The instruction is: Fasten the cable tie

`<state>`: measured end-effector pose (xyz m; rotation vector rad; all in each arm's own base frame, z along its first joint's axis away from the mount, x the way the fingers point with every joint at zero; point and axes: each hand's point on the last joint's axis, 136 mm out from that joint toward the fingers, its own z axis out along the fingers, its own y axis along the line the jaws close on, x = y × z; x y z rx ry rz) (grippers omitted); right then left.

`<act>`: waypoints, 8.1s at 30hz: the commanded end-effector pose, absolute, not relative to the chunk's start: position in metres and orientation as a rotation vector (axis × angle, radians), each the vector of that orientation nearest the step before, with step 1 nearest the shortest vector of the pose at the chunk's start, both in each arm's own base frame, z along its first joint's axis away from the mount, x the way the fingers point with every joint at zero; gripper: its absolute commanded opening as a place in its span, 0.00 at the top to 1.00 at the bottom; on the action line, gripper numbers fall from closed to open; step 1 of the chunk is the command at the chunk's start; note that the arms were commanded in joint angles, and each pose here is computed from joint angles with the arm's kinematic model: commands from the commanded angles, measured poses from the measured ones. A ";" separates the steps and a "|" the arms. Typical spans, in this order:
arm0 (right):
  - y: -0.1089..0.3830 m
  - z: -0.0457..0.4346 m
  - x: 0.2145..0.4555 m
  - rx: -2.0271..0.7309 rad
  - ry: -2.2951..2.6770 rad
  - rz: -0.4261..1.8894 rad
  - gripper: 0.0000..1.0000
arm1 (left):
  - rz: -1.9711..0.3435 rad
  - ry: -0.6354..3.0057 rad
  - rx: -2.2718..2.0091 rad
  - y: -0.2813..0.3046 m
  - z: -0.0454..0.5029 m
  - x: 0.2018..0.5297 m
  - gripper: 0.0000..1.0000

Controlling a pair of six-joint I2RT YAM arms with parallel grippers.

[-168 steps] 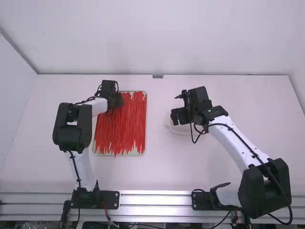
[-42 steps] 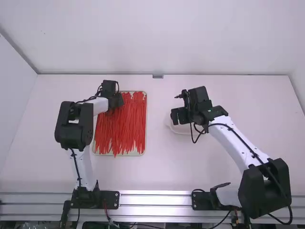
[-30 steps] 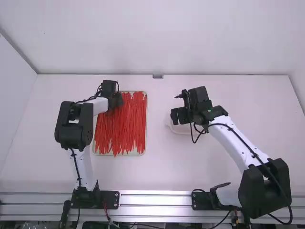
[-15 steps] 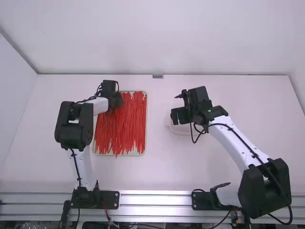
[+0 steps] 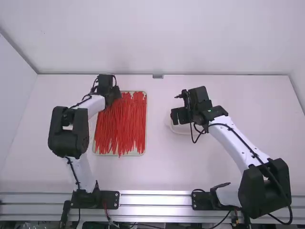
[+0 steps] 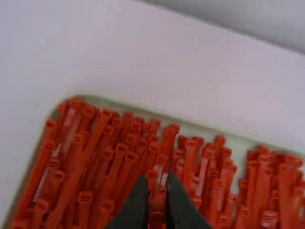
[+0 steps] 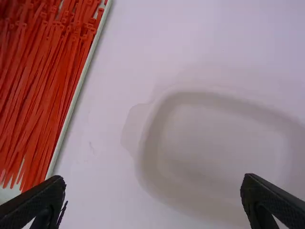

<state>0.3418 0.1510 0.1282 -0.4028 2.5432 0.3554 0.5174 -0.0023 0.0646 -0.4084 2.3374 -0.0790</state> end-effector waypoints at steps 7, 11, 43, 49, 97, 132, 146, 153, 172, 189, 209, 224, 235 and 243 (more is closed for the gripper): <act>0.154 0.137 0.349 -0.403 2.519 0.359 0.02 | -0.069 2.159 -0.430 0.015 0.166 0.511 0.99; 0.154 0.138 0.350 -0.403 2.517 0.359 0.02 | -0.074 2.111 -0.427 0.016 0.195 0.503 0.99; 0.246 0.199 0.308 -0.880 2.125 1.096 0.02 | -0.294 1.721 -0.325 -0.025 0.309 0.337 0.99; 0.262 0.228 0.290 -1.024 1.914 1.283 0.02 | -0.393 1.635 -0.320 -0.040 0.296 0.335 0.99; 0.351 0.246 0.293 -0.935 1.835 0.952 0.86 | -0.773 1.370 -0.144 -0.109 0.389 0.334 0.98; 0.265 0.287 0.278 -1.205 1.465 1.413 1.00 | -0.890 1.445 0.628 -0.159 0.418 0.319 0.07; 0.260 0.310 0.276 -1.293 1.258 1.365 1.00 | -1.237 1.257 1.112 -0.186 0.432 0.305 0.11; 0.261 0.324 0.280 -1.298 1.195 1.320 1.00 | -1.279 1.213 1.162 -0.195 0.436 0.307 0.12; 0.284 0.345 0.290 -1.221 1.167 1.226 1.00 | -1.276 1.131 1.076 -0.209 0.464 0.303 0.27; 0.294 0.349 0.291 -1.195 1.165 1.205 1.00 | -1.301 1.137 1.012 -0.208 0.472 0.306 0.80; 0.278 0.328 0.305 -1.135 1.320 1.237 0.70 | -1.318 1.167 0.956 -0.201 0.478 0.312 0.99; 0.291 0.312 0.287 -1.206 1.344 1.283 0.67 | -1.326 1.226 0.895 -0.190 0.510 0.319 0.98; 0.297 0.307 0.280 -1.221 1.345 1.303 0.97 | -1.339 1.244 0.848 -0.187 0.513 0.324 0.99; 0.293 0.304 0.283 -1.211 1.361 1.304 1.00 | -1.341 1.248 0.845 -0.187 0.512 0.325 0.92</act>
